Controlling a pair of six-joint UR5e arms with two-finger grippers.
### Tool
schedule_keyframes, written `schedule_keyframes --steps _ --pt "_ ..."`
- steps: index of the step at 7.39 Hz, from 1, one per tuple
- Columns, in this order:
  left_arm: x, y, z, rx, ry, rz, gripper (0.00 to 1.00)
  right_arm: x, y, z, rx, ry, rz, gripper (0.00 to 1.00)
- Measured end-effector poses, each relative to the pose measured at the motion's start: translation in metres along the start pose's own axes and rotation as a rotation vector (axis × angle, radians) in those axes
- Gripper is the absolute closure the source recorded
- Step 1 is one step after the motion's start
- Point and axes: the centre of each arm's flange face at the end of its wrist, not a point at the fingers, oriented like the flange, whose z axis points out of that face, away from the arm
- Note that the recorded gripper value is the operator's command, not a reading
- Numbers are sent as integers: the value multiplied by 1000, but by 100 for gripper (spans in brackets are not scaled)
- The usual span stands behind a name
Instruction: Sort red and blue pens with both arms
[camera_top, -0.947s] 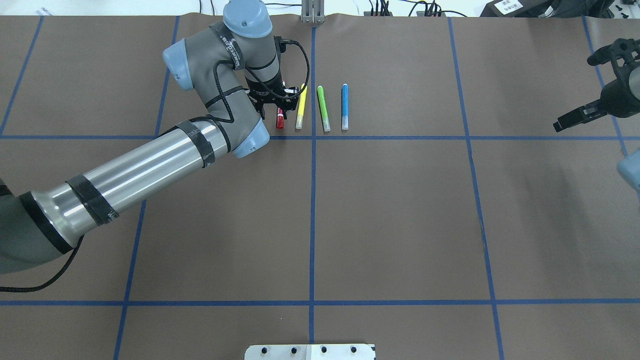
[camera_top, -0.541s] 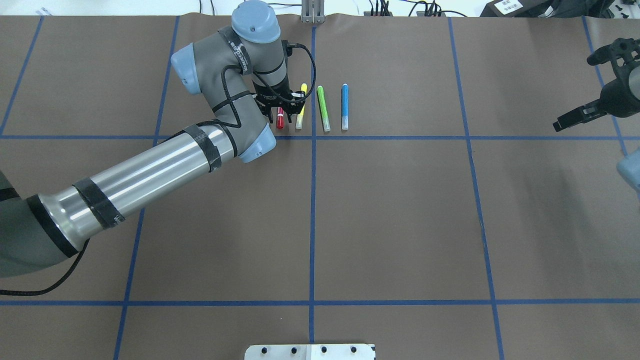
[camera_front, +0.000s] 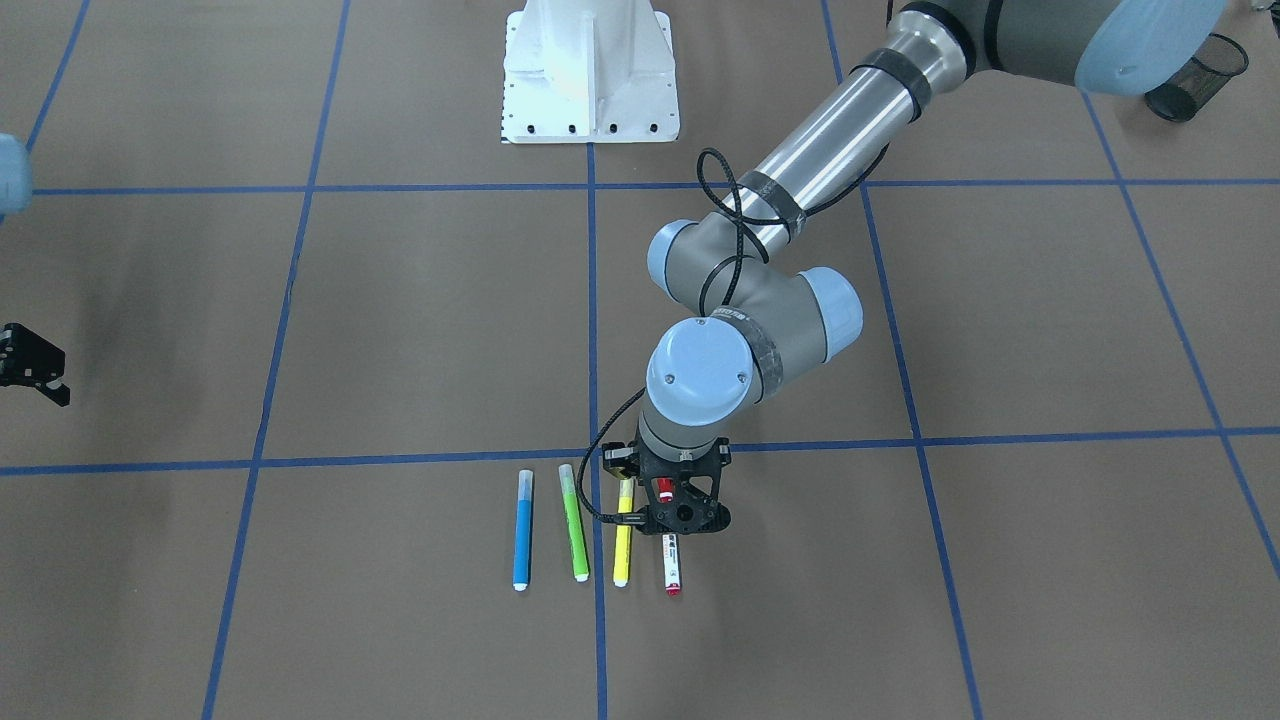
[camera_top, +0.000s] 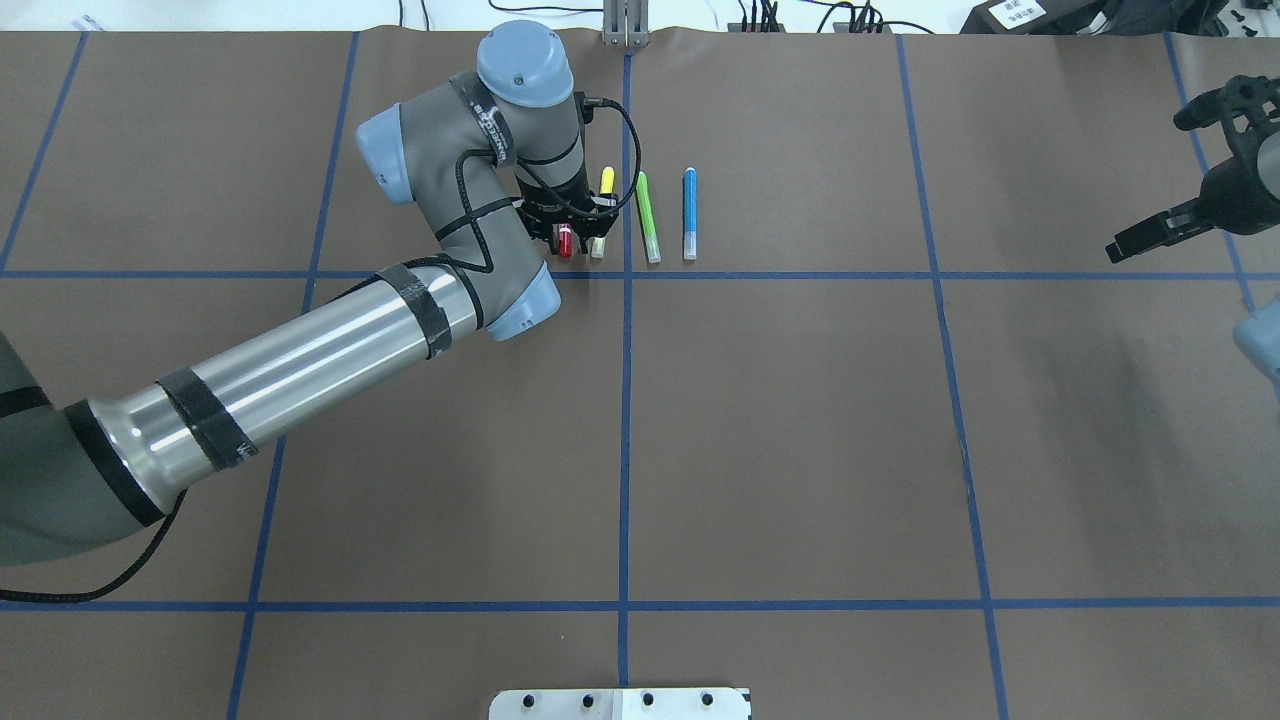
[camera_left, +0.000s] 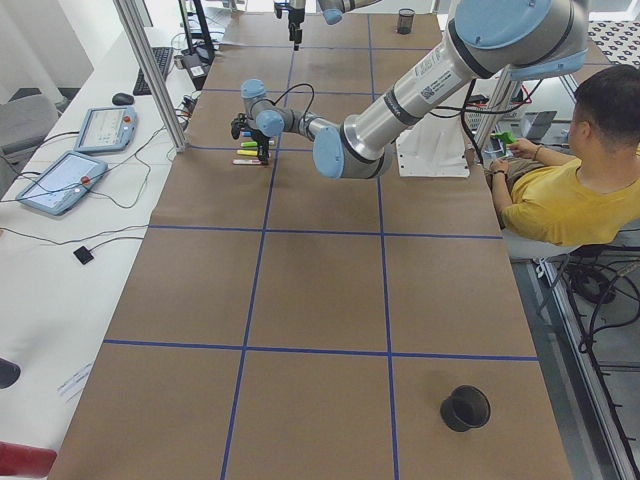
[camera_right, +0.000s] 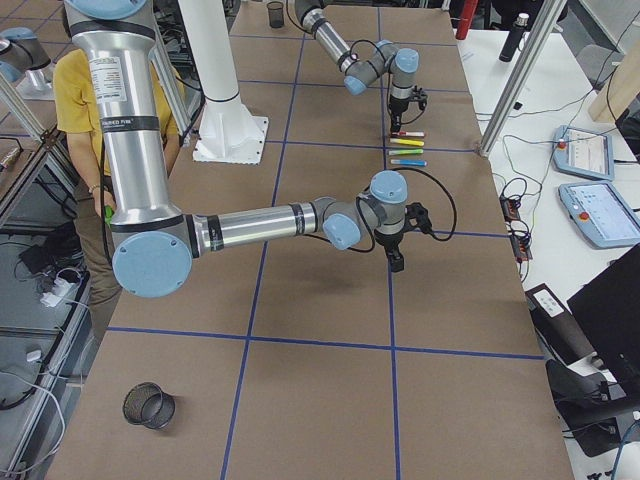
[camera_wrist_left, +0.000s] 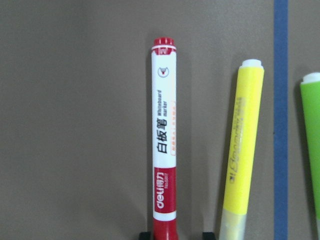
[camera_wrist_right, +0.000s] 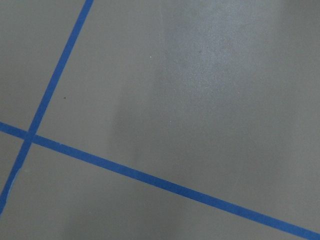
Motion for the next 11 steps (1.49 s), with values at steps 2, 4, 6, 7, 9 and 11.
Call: schedule_keyframes --steps 2,4,6,7,9,11 --pt "-1 0 1 1 -2 0 62 0 0 0 0 0 0 0" --pt "-1 0 1 1 -2 -1 66 0 0 0 0 -1 0 0" --pt "-2 0 1 1 -3 -1 66 0 0 0 0 -1 0 0" --pt "-2 0 2 1 -3 -2 66 0 0 0 -1 -1 0 0" --pt "-2 0 1 2 -4 -2 85 0 1 0 0 -1 0 0" --pt "-2 0 0 3 -2 -1 100 0 0 0 0 -2 0 0"
